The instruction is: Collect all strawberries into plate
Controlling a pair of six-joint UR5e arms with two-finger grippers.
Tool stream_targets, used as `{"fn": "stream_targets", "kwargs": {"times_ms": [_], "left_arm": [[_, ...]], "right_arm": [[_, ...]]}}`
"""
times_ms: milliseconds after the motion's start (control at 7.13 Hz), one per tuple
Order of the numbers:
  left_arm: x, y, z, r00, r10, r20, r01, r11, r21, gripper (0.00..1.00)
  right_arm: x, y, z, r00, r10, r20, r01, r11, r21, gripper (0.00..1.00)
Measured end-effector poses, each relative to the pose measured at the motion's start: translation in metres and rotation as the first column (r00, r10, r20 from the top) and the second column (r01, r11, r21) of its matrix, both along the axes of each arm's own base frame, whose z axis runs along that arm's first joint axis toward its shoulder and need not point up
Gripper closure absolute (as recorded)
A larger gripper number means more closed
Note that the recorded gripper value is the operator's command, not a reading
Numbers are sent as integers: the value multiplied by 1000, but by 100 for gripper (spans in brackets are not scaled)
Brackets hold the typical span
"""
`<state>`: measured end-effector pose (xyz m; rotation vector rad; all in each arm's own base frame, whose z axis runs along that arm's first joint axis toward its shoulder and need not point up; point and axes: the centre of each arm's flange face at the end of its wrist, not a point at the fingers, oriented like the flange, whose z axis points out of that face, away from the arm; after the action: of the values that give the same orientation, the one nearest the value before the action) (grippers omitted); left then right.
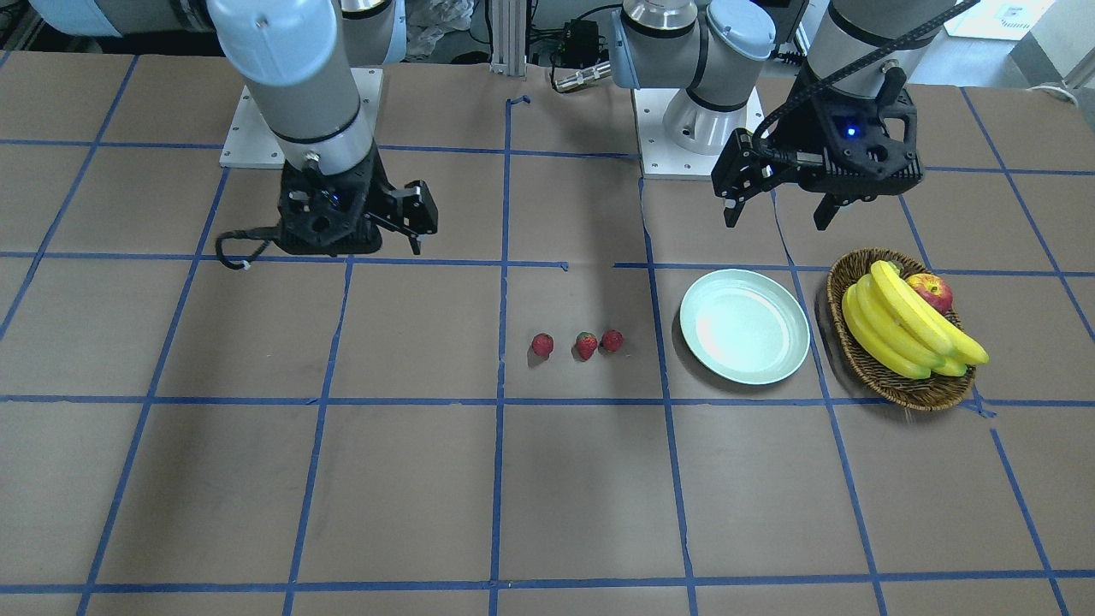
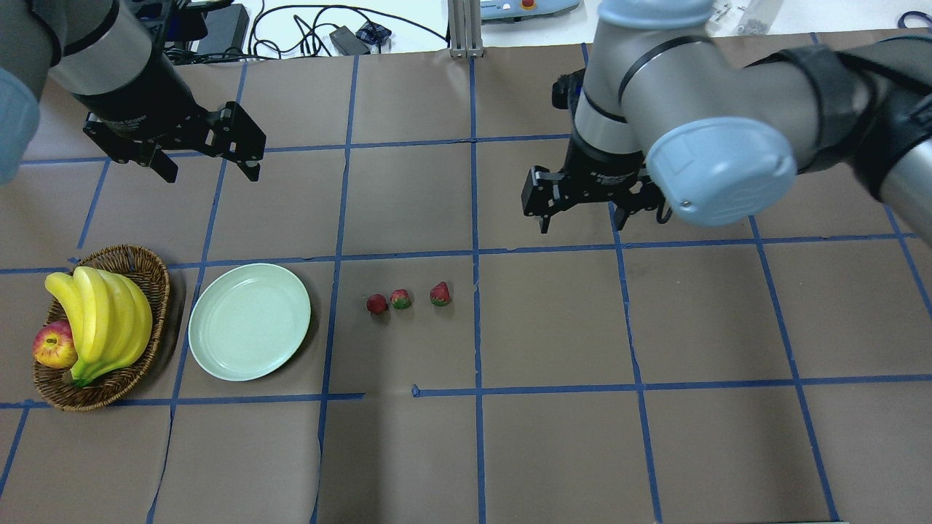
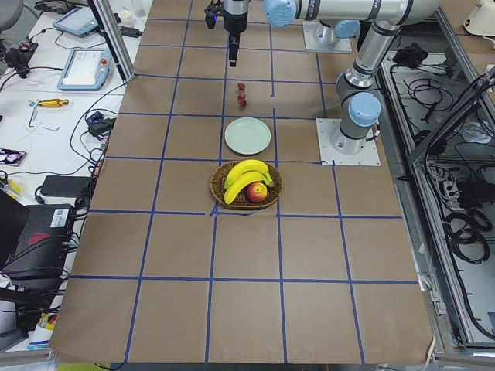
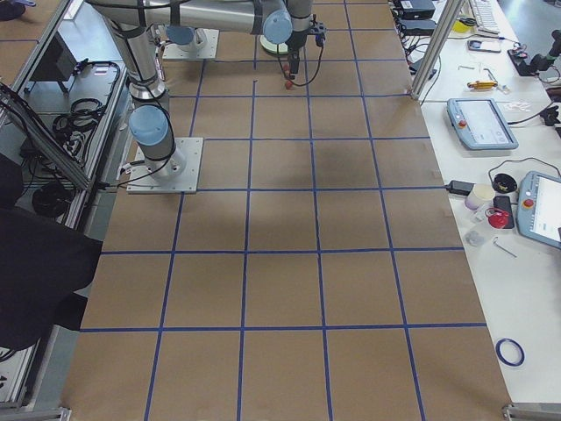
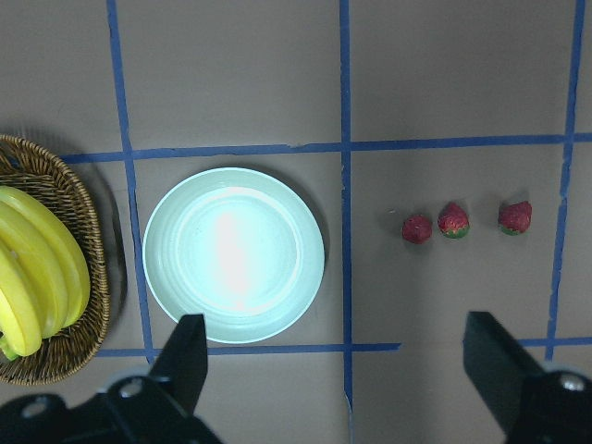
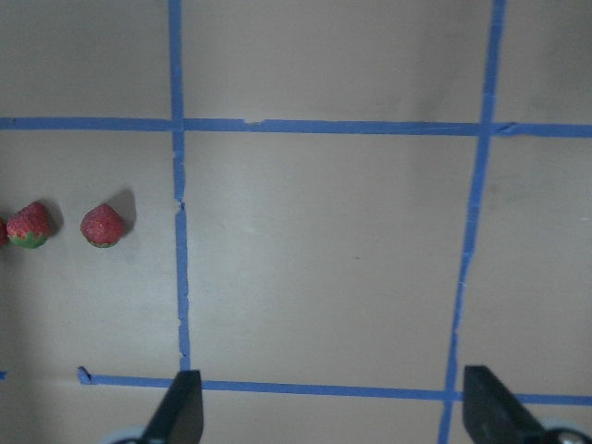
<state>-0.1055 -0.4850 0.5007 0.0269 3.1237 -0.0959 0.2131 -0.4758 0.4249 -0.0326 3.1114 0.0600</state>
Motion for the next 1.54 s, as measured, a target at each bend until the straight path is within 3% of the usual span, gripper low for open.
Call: {"fn": "stream_targets", "kwargs": {"times_ms": [281,421,701,982,1122,1543], "left_arm": [[-1,-1,-2,1000,6,-1,-6,1000,4,0],[-2,-1,-3,1000,9,-1,-9,1000,6,0],[-2,-1,-3,1000,11,-1,-11,1000,7,0],[-2,-1,-2,1000,11,-1,-11,1000,6,0],[-2,0,-2,1000,10,-1,-10,1000,5,0],[-2,-1,-3,1000,12,-2,-12,1000,9,0]], "right_arm": [[-41,-2,63,999,28,-23,-27,999,33,0],[-51,-4,84,999,41,-25,-40,999,20,0],[-60,-18,107,999,23,-25,-26,994,-106,1],[-62,-35,118,1000,-4,-11,1,972,-235,0],[-63,-38,117,1000,-12,-10,10,970,-244,0],[-64,-37,99,1000,-12,-17,8,980,-199,0]]}}
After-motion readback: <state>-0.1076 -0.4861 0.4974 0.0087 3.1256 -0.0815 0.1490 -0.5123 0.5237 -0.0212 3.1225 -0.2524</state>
